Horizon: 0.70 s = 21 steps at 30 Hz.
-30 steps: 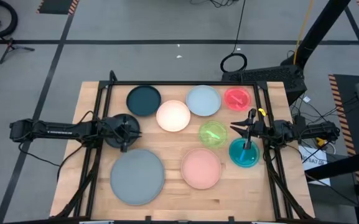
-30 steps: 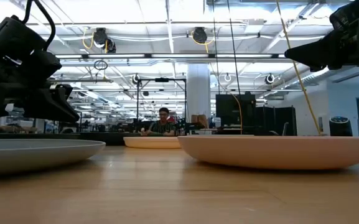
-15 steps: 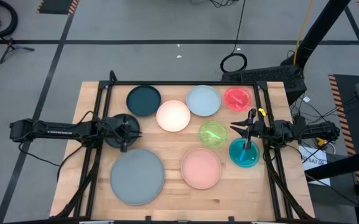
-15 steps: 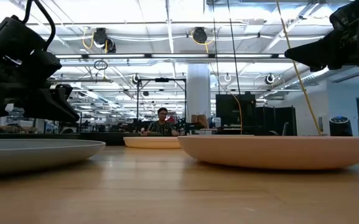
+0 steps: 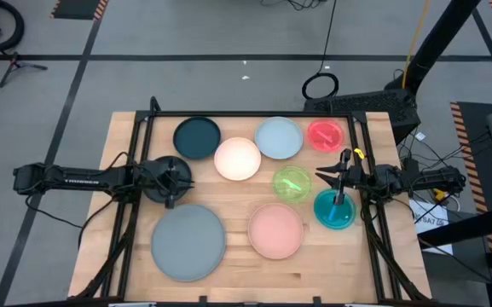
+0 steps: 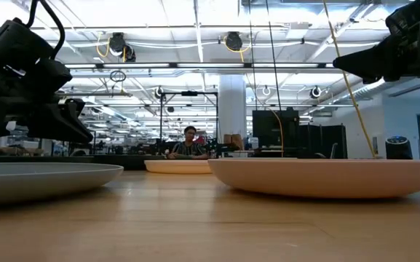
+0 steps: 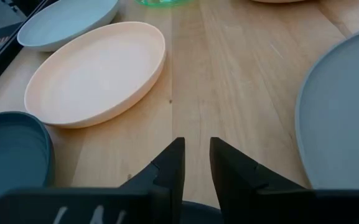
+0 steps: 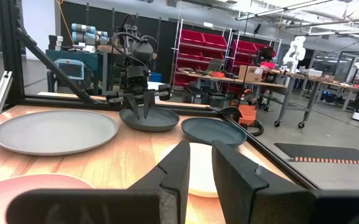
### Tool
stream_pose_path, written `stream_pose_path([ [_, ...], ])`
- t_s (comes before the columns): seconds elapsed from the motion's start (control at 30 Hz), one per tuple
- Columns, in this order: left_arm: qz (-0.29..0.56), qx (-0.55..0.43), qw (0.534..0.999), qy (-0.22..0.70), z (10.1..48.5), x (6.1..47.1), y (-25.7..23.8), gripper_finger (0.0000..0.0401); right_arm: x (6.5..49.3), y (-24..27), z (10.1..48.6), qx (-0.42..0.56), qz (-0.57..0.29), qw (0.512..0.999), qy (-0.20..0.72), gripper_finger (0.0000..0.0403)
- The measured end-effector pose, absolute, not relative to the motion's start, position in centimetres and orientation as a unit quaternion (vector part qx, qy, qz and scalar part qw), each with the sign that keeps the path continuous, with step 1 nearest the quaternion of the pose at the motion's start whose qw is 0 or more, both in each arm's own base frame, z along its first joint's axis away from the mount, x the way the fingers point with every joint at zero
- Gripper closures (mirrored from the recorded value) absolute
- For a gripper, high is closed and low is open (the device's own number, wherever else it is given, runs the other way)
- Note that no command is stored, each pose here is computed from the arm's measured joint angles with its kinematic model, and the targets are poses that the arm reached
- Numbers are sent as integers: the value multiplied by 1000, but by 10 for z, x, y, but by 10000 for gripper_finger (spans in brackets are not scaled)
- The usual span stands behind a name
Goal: Stack plastic plates
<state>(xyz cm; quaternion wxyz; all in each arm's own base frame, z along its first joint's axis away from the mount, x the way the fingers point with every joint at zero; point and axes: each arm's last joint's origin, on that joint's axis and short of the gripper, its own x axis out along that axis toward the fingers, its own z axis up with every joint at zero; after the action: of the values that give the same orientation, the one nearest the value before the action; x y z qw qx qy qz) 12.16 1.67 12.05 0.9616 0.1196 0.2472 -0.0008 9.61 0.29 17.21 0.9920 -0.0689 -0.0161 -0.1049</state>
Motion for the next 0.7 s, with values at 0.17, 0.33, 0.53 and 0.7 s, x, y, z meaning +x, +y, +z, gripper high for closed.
stream_pose_path([
  [0.17,9,134,959,250,121,121,17,318,96,3,172,-69,-105,992,-16,342],
  [0.33,83,158,950,257,122,121,22,318,96,3,172,-69,-105,992,-16,342],
  [0.53,128,14,980,149,139,128,23,318,96,3,174,-85,-106,990,-26,342],
  [0.7,136,-177,974,28,157,132,24,318,95,4,185,21,-76,993,-89,342],
])
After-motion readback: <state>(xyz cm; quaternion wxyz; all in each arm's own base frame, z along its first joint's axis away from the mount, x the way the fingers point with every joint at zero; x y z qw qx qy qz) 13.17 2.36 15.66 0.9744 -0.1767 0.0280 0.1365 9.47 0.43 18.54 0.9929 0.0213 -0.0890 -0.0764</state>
